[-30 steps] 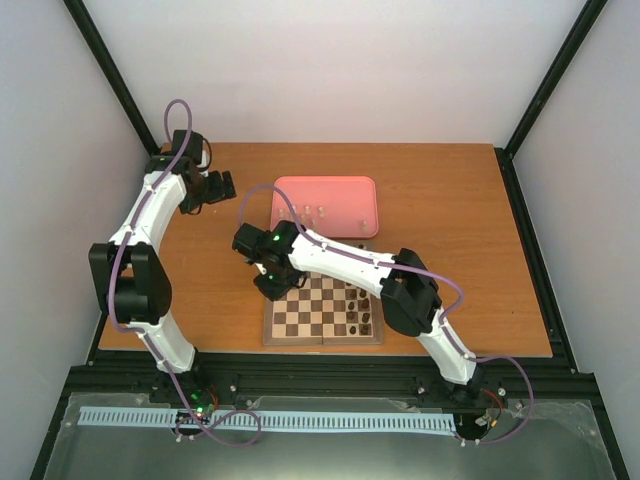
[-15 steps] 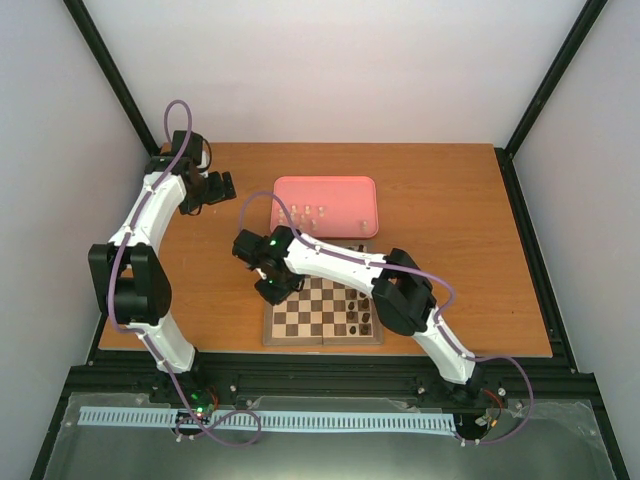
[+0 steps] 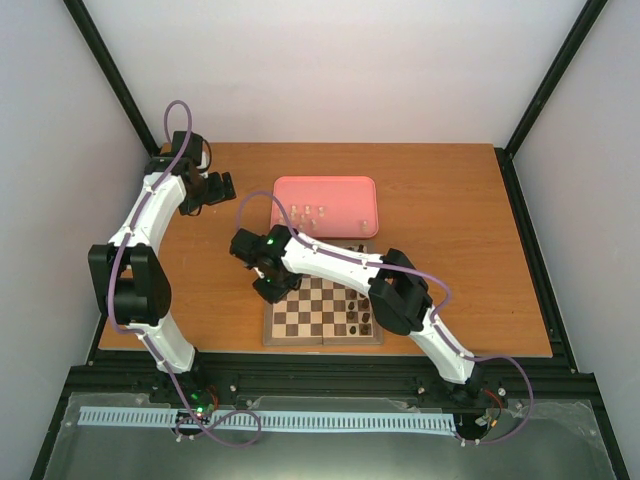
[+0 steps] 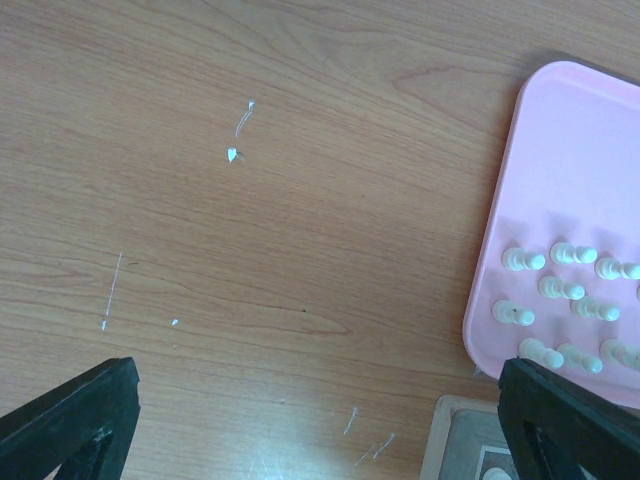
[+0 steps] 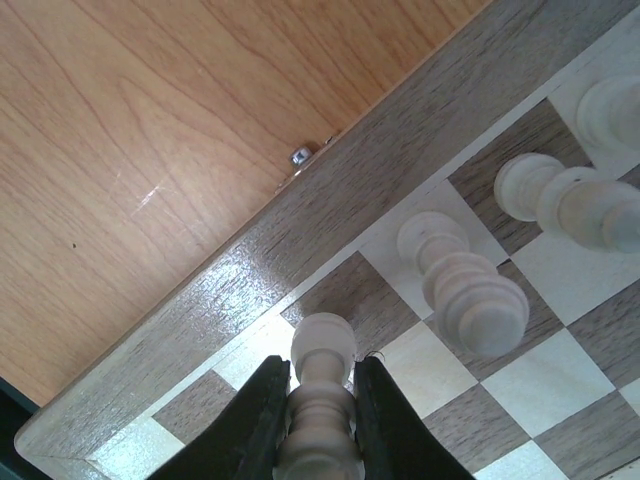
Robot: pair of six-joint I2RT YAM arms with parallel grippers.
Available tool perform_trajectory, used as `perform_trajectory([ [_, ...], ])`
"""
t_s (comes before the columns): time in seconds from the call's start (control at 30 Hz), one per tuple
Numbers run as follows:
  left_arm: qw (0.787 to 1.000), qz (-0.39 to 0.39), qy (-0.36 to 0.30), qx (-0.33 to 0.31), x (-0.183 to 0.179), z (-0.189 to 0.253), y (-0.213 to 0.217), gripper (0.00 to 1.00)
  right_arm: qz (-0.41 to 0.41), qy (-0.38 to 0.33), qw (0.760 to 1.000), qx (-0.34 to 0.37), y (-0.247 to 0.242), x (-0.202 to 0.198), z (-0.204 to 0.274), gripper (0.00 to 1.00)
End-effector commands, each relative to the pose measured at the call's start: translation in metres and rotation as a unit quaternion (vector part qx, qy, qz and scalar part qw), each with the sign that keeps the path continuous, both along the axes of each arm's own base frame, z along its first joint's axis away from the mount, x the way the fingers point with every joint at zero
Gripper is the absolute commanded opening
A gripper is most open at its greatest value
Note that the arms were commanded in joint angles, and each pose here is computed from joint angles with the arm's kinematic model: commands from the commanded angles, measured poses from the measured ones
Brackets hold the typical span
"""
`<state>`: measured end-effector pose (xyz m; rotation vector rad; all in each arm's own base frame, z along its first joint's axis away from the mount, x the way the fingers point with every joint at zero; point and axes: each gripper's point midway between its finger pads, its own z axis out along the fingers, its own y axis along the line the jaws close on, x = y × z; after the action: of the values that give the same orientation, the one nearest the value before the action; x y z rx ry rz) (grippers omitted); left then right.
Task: Set up the chess pieces on the board
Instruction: Place the chess piece on the chessboard.
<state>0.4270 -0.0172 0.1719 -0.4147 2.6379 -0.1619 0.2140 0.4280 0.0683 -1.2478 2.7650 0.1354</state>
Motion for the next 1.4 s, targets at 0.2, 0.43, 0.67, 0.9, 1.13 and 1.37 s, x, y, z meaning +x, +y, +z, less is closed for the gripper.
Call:
perform_trajectory([
  [0.2,1.000,0.003,-0.025,0.002,0.0002,0.0152,0.0009,1.00,0.010,-0.004,1.000,-0.014,0.0019,-0.0004,-0.0052,0.18],
  [0.43,1.000,0.003,-0.024,0.001,0.0003,0.0145,0.0009,1.00,0.008,-0.003,1.000,-0.020,-0.0007,0.0000,-0.0073,0.18],
  [0.67,1.000,0.004,-0.024,0.001,0.0009,0.0138,0.0011,1.00,0.007,-0.006,1.000,-0.020,-0.0006,0.0013,-0.0075,0.21],
  [0.9,1.000,0.002,-0.024,0.001,0.0010,0.0141,0.0006,1.00,0.005,-0.013,1.000,-0.021,-0.0004,0.0038,-0.0063,0.24],
  [1.13,1.000,0.003,-0.024,0.002,0.0007,0.0142,0.0010,1.00,0.005,-0.015,1.000,-0.022,0.0000,0.0048,-0.0067,0.25],
  [1.37,1.000,0.002,-0.024,0.001,0.0008,0.0136,0.0006,1.00,0.006,-0.019,1.000,-0.022,0.0007,0.0064,-0.0072,0.25],
])
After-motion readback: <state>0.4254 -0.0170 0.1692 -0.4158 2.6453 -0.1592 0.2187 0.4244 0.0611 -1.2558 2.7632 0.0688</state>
